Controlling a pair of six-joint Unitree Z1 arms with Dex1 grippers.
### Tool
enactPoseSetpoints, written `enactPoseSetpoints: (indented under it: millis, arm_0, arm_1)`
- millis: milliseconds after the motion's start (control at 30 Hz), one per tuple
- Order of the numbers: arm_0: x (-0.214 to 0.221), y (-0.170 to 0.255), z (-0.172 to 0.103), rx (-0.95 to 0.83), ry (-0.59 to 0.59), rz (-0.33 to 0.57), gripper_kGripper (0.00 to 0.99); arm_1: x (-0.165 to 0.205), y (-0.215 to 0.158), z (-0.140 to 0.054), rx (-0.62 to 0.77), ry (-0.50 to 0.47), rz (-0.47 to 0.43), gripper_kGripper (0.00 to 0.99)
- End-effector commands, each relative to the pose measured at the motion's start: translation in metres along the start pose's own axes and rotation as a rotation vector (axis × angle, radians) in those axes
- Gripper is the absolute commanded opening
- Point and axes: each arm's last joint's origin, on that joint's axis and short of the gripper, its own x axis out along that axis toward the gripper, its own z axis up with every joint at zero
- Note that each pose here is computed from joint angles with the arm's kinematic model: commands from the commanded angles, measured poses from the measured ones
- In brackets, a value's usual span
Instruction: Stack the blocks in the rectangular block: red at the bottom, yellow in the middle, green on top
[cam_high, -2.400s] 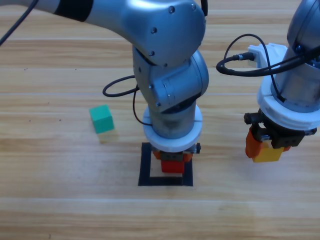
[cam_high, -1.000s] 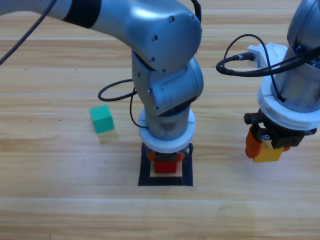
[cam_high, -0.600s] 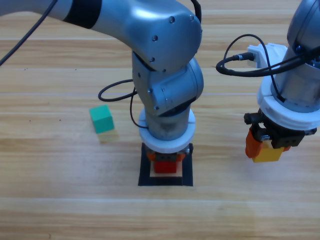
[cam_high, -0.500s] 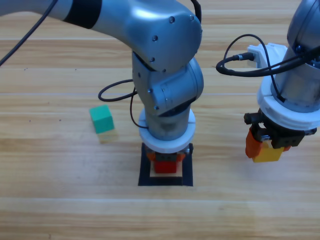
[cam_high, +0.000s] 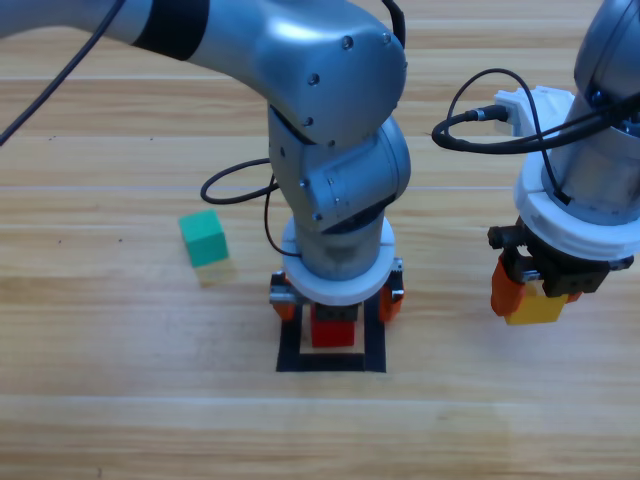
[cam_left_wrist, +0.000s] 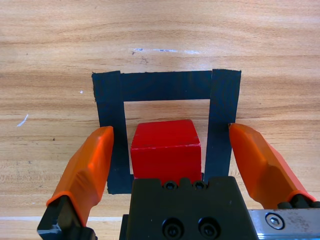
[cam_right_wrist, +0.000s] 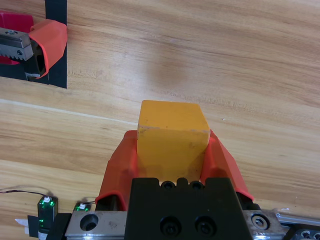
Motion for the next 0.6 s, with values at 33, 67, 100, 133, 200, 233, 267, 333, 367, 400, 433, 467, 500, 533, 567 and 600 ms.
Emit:
enactPoseSetpoints:
  millis: [33,67,100,133,200,233,267,333,367,400,433,467,500,533,567,600]
  arm_0:
    - [0.008,0.002,0.002,-0.012,-0.004,0.017,0.99]
    - [0.0,0.003,0.004,-0.014,-0.014,0.004,0.99]
    - [-0.011,0.004,0.006,-0.016,-0.031,-0.012,0.99]
    - [-0.028,0.006,0.01,-0.022,-0.055,-0.04,0.99]
    - [-0.057,0.013,0.016,-0.028,-0.094,-0.079,0.99]
    - [-0.075,0.019,0.023,-0.044,-0.116,-0.098,0.99]
    - [-0.09,0.026,0.028,-0.057,-0.131,-0.108,0.99]
    - [-0.121,0.041,0.038,-0.081,-0.169,-0.122,0.99]
    - [-0.138,0.048,0.043,-0.087,-0.186,-0.132,0.99]
    - [-0.154,0.057,0.046,-0.095,-0.205,-0.134,0.99]
    - [-0.165,0.065,0.048,-0.099,-0.215,-0.135,0.99]
    - [-0.181,0.077,0.047,-0.099,-0.233,-0.138,0.99]
    - [-0.195,0.089,0.044,-0.093,-0.252,-0.144,0.99]
    - [-0.207,0.102,0.041,-0.089,-0.265,-0.14,0.99]
    - [-0.217,0.12,0.036,-0.079,-0.278,-0.133,0.99]
    - [-0.223,0.135,0.032,-0.071,-0.285,-0.127,0.99]
  arm_1:
    - [0.011,-0.004,0.01,0.024,0.023,-0.005,0.0]
    - [0.011,-0.004,0.01,0.025,0.023,-0.005,0.0]
    - [0.01,-0.004,0.01,0.027,0.021,-0.004,0.0]
    - [0.009,-0.004,0.01,0.028,0.019,-0.003,0.0]
    - [0.009,-0.004,0.01,0.032,0.018,-0.002,0.0]
    - [0.008,-0.004,0.011,0.033,0.015,0.0,0.0]
    - [0.009,-0.002,0.012,0.033,0.013,0.002,0.0]
    - [0.011,0.0,0.015,0.036,0.012,0.001,0.0]
    - [0.012,0.001,0.017,0.044,0.01,-0.002,0.0]
    - [0.013,0.003,0.019,0.055,0.01,-0.002,0.0]
    - [0.014,0.004,0.021,0.067,0.009,-0.001,0.0]
    - [0.015,0.006,0.023,0.078,0.009,0.001,0.0]
    - [0.017,0.01,0.024,0.083,0.01,0.005,0.0]
    - [0.019,0.016,0.026,0.083,0.013,0.01,0.0]
    - [0.022,0.024,0.029,0.081,0.018,0.009,0.0]
    - [0.026,0.033,0.031,0.078,0.024,0.005,0.0]
